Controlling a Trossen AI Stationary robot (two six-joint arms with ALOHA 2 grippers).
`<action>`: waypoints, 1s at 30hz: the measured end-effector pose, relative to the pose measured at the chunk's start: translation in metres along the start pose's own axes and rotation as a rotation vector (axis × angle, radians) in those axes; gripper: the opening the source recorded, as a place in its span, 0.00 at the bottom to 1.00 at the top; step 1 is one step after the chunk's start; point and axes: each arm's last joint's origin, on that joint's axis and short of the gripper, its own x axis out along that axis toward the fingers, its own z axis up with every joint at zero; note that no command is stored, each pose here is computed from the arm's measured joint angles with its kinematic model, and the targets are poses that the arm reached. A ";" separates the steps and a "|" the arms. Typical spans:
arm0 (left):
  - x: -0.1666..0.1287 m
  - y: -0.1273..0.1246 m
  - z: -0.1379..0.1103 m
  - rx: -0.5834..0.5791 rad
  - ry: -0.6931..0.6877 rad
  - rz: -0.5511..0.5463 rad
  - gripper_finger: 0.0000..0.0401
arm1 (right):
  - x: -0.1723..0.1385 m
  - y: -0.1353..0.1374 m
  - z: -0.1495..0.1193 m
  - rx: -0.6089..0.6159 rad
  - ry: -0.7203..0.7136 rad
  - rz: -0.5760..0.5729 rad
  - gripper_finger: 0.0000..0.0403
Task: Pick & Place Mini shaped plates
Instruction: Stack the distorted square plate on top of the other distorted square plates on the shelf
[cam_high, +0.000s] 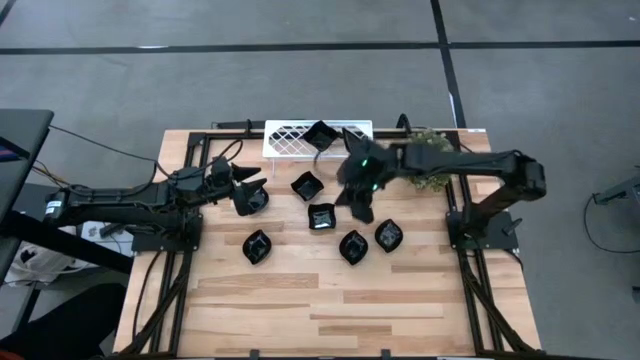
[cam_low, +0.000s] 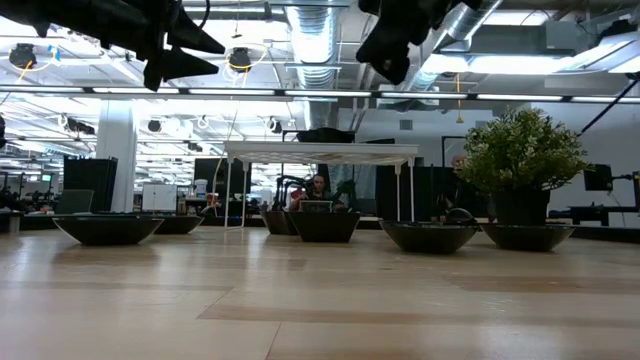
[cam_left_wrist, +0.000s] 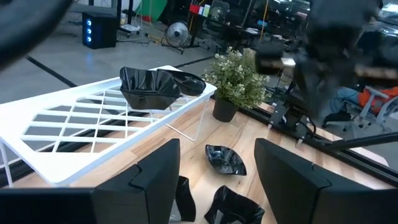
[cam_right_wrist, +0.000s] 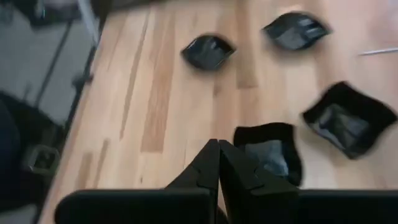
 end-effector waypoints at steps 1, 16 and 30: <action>0.000 0.000 0.000 0.000 0.000 0.000 0.52 | 0.008 0.004 -0.001 -0.026 0.021 0.003 0.01; -0.012 0.008 -0.012 -0.080 -0.019 -0.009 0.52 | 0.091 0.012 -0.028 -0.121 0.262 -0.022 0.12; -0.037 0.012 -0.035 -0.088 -0.090 -0.124 0.52 | 0.135 0.013 -0.050 -0.175 0.382 -0.118 0.29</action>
